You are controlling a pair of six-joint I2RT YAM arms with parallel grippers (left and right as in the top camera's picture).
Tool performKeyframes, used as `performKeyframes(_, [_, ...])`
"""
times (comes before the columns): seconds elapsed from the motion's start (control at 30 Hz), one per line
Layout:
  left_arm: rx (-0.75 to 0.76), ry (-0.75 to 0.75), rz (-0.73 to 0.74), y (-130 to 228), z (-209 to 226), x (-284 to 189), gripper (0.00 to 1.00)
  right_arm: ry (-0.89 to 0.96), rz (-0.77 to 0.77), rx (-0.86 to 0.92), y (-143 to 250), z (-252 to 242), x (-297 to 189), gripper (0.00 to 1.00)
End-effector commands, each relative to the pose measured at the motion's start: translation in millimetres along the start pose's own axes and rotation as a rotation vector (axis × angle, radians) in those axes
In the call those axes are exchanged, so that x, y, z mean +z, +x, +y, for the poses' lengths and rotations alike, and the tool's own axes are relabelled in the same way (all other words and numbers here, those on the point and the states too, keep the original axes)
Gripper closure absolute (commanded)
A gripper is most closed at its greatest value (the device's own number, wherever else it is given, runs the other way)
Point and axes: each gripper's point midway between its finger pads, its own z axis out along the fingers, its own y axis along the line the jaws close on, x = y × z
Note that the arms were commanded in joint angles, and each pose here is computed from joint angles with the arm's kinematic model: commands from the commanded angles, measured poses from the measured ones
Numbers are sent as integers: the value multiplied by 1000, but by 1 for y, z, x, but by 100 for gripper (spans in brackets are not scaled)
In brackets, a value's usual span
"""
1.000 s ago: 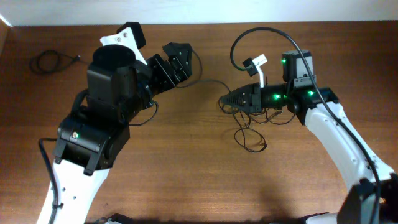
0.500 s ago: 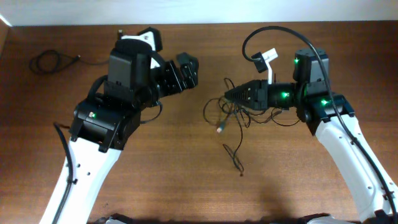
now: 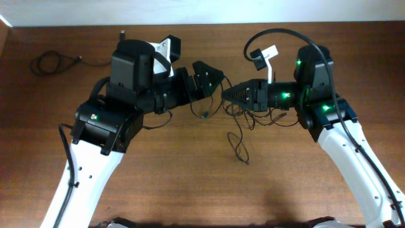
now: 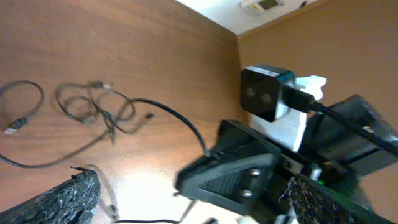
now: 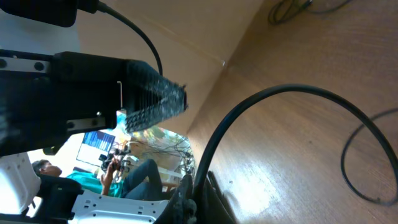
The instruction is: Untangle cables
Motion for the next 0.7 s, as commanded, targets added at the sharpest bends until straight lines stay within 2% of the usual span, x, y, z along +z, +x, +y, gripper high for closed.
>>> performKeyframes(0.0, [-76, 56, 39, 5, -12, -3, 1, 1, -11, -33, -2, 9, 1, 96])
performKeyframes(0.2, [-289, 101, 111, 15, -22, -4, 0, -18, -6, -70, -2, 16, 7, 96])
performKeyframes(0.37, [-329, 80, 118, 14, -16, 2, 12, -20, -9, -78, -3, 17, 7, 96])
performKeyframes(0.47, [-418, 36, 149, 17, -4, 14, 11, -20, -9, -78, -3, 17, 7, 96])
performKeyframes(0.67, [-462, -1, 173, 14, 12, 36, 11, -20, -8, -78, -3, 17, 7, 96])
